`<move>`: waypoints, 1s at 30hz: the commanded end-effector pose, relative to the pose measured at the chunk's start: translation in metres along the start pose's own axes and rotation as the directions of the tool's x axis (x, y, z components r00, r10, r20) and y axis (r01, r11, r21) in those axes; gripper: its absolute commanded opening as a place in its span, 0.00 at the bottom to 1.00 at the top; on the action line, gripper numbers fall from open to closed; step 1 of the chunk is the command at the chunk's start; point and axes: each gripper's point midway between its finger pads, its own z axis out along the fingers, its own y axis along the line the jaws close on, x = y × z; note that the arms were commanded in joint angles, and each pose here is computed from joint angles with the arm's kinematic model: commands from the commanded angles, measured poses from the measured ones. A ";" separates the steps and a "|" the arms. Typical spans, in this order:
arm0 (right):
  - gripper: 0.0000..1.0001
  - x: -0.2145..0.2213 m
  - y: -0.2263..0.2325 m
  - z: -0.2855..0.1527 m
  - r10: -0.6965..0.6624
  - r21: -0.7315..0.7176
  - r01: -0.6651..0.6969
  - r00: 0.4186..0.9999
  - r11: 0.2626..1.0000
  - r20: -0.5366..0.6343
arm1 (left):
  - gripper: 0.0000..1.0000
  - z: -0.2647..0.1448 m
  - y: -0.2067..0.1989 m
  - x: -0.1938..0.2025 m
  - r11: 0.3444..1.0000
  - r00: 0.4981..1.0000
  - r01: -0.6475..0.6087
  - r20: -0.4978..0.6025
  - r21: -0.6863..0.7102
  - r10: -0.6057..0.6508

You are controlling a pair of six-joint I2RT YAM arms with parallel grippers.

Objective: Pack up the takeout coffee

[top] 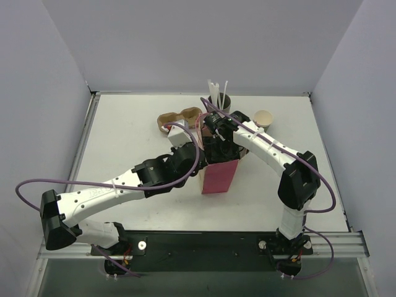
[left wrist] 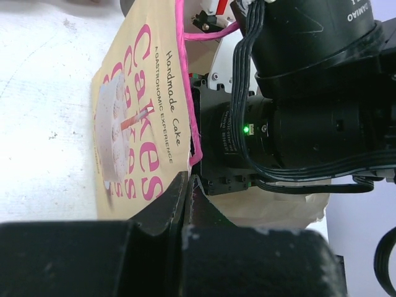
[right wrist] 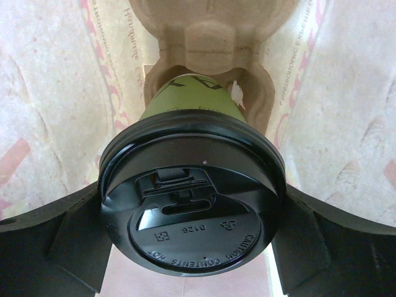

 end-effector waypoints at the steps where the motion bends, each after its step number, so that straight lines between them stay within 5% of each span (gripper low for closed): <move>1: 0.53 0.007 0.000 -0.007 -0.003 0.001 0.003 1.000 1.000 -0.012 | 0.00 -0.009 -0.003 -0.007 0.997 0.999 -0.046 -0.018 0.067 0.048; 4: 0.53 0.010 -0.003 -0.007 -0.008 0.008 0.009 1.000 1.000 -0.022 | 0.00 -0.011 -0.006 -0.007 0.990 0.997 -0.076 -0.022 0.119 0.079; 12: 0.52 0.014 -0.009 -0.007 -0.022 0.033 0.023 0.999 0.999 -0.026 | 0.34 -0.016 -0.014 -0.018 0.946 0.985 -0.169 0.009 0.276 0.173; 18: 0.52 0.012 -0.010 -0.009 -0.033 0.037 0.034 0.999 0.999 -0.021 | 0.48 -0.012 -0.008 -0.032 0.919 0.963 -0.262 0.014 0.295 0.271; 30: 0.52 0.014 -0.014 -0.007 -0.045 0.054 0.047 0.999 0.997 -0.024 | 0.56 0.003 0.001 -0.039 0.867 0.914 -0.361 -0.053 0.343 0.401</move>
